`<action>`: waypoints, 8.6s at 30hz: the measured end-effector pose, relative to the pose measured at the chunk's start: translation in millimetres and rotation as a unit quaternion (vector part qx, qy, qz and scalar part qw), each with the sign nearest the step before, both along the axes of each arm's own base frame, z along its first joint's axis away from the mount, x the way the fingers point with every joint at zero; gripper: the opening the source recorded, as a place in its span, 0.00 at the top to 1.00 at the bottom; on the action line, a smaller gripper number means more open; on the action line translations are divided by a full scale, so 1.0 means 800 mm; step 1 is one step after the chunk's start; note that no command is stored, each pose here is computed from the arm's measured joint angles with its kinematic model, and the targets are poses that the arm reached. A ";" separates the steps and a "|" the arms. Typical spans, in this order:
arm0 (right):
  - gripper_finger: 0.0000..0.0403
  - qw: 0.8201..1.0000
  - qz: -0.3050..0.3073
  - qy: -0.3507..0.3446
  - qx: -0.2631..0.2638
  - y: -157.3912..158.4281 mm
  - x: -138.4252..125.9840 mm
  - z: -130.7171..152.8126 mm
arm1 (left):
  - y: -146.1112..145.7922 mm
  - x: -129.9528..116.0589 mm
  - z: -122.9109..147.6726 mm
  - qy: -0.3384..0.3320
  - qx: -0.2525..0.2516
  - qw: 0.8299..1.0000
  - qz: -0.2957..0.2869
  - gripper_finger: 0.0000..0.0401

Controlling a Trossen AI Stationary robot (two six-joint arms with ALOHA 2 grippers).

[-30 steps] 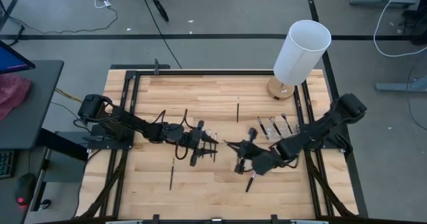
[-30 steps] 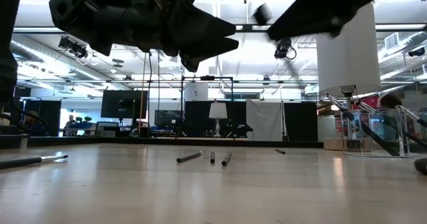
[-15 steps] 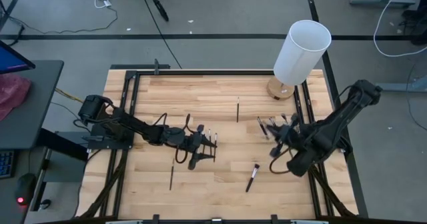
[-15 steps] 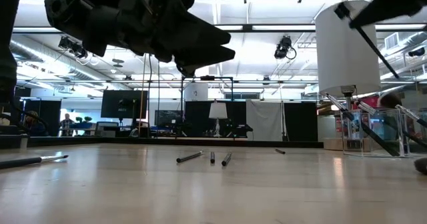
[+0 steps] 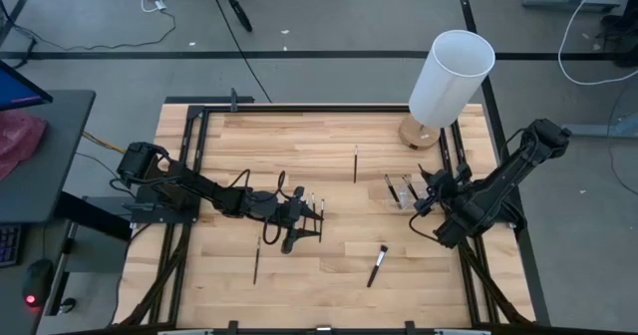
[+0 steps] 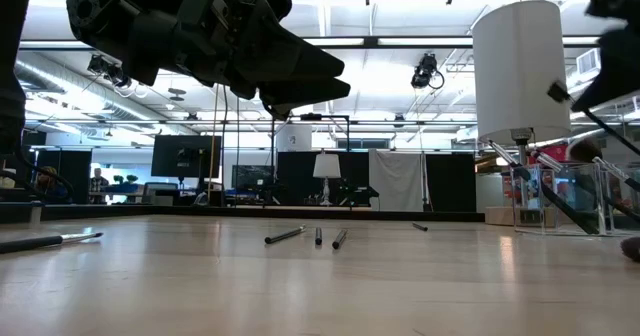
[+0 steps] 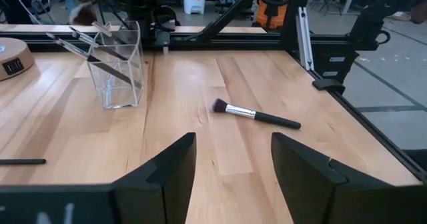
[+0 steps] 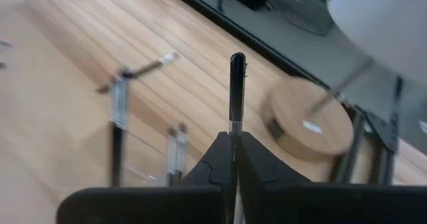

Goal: Put items in baskets/containers
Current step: Put the black brow brush into the transparent bin

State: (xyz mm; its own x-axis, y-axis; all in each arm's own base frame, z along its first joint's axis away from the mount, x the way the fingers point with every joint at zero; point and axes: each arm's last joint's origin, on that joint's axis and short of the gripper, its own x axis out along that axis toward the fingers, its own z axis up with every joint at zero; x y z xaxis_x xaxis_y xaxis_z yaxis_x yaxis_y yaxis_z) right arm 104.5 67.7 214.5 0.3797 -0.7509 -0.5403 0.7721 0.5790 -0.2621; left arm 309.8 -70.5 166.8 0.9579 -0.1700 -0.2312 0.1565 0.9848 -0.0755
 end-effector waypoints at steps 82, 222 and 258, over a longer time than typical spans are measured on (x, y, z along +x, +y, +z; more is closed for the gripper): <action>0.46 0.973 -0.094 -0.053 0.205 -0.094 0.115 0.049 | 0.002 0.001 0.001 -0.004 0.004 1.000 0.022 0.51; 0.53 0.934 -0.065 -0.010 0.352 -0.251 0.159 -0.116 | -0.003 -0.001 -0.003 0.008 0.023 1.000 0.011 0.51; 0.86 0.977 -0.019 0.047 0.209 -0.210 0.198 -0.137 | -0.002 -0.001 -0.003 0.009 0.023 1.000 0.011 0.51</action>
